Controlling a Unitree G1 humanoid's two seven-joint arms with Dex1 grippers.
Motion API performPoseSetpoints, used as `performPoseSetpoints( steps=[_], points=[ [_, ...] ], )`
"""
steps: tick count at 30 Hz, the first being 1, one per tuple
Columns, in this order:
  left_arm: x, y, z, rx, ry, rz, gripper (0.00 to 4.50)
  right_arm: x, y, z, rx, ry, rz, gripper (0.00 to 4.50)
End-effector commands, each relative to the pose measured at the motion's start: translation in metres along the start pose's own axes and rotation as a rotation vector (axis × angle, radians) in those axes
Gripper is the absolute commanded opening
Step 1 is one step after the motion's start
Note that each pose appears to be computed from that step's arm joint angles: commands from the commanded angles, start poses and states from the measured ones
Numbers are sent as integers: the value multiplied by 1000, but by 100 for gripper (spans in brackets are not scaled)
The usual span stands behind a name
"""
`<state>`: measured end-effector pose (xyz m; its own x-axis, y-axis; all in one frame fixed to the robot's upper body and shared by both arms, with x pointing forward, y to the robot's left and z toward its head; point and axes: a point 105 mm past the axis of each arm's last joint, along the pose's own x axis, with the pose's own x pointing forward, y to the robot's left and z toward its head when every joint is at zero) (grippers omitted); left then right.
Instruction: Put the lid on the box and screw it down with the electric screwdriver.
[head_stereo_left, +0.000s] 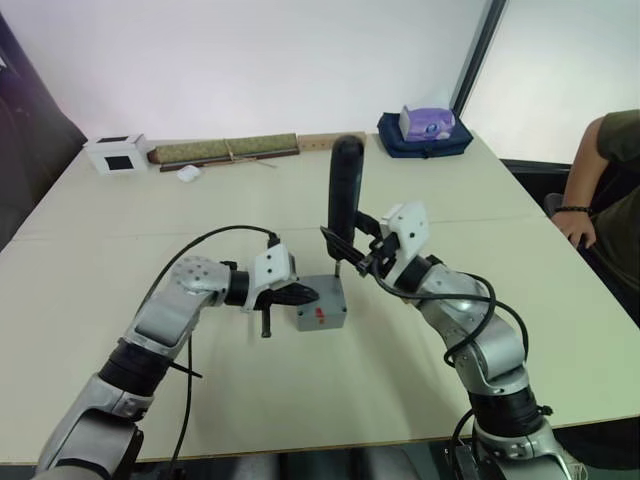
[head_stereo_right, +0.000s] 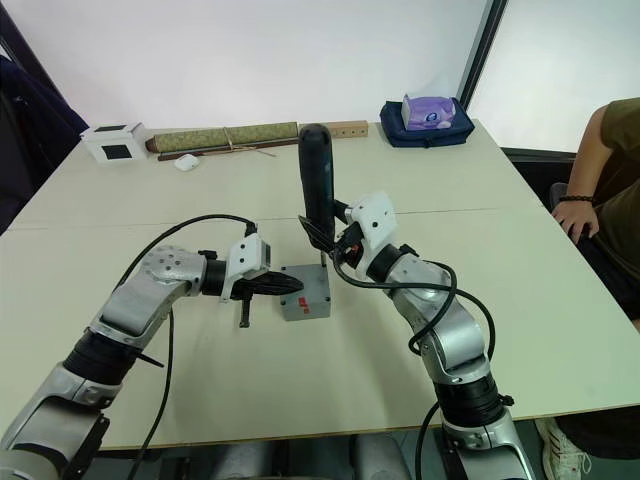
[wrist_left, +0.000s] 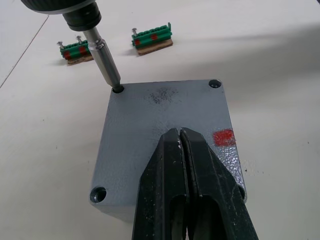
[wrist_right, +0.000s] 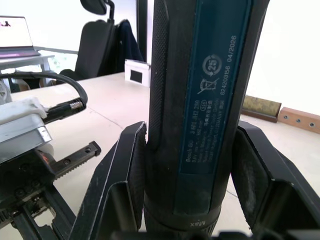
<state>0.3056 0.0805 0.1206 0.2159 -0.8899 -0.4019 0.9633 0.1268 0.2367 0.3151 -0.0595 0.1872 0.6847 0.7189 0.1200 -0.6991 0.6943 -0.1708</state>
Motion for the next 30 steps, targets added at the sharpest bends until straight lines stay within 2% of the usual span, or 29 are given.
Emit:
performPoseSetpoints(
  steps=[1, 6, 9, 12, 16, 20, 22, 24, 28, 30],
  points=[
    [2, -5, -16, -31, 57, -14, 0, -10, 2, -52, 70, 215, -5, 184],
    [3, -5, -17, -35, 60, -15, 0, -11, 2, -52, 72, 214, -5, 184],
    [3, -5, -17, -36, 58, -14, 0, -9, 0, -38, 36, 171, -3, 184],
    [3, -3, -14, -35, 48, -11, 0, -3, -6, -10, -21, 78, -18, 184],
    [1, 2, -6, -26, 19, 6, 0, 3, -11, 65, -22, -137, -28, 184],
    [-3, 7, 6, -14, -22, 20, 0, 2, -29, 108, 30, -217, -105, 184],
    [-6, 9, 15, -5, -46, 25, 0, 0, -46, 117, 68, -177, -175, 184],
    [-9, 9, 24, 7, -72, 23, 0, -6, -63, 113, 100, -69, -234, 184],
    [-22, 10, 50, 52, -134, 28, 0, -35, -105, 78, 202, 327, -402, 184],
    [-25, 9, 56, 59, -146, 28, 0, -45, -112, 74, 213, 406, -428, 184]
  ],
)
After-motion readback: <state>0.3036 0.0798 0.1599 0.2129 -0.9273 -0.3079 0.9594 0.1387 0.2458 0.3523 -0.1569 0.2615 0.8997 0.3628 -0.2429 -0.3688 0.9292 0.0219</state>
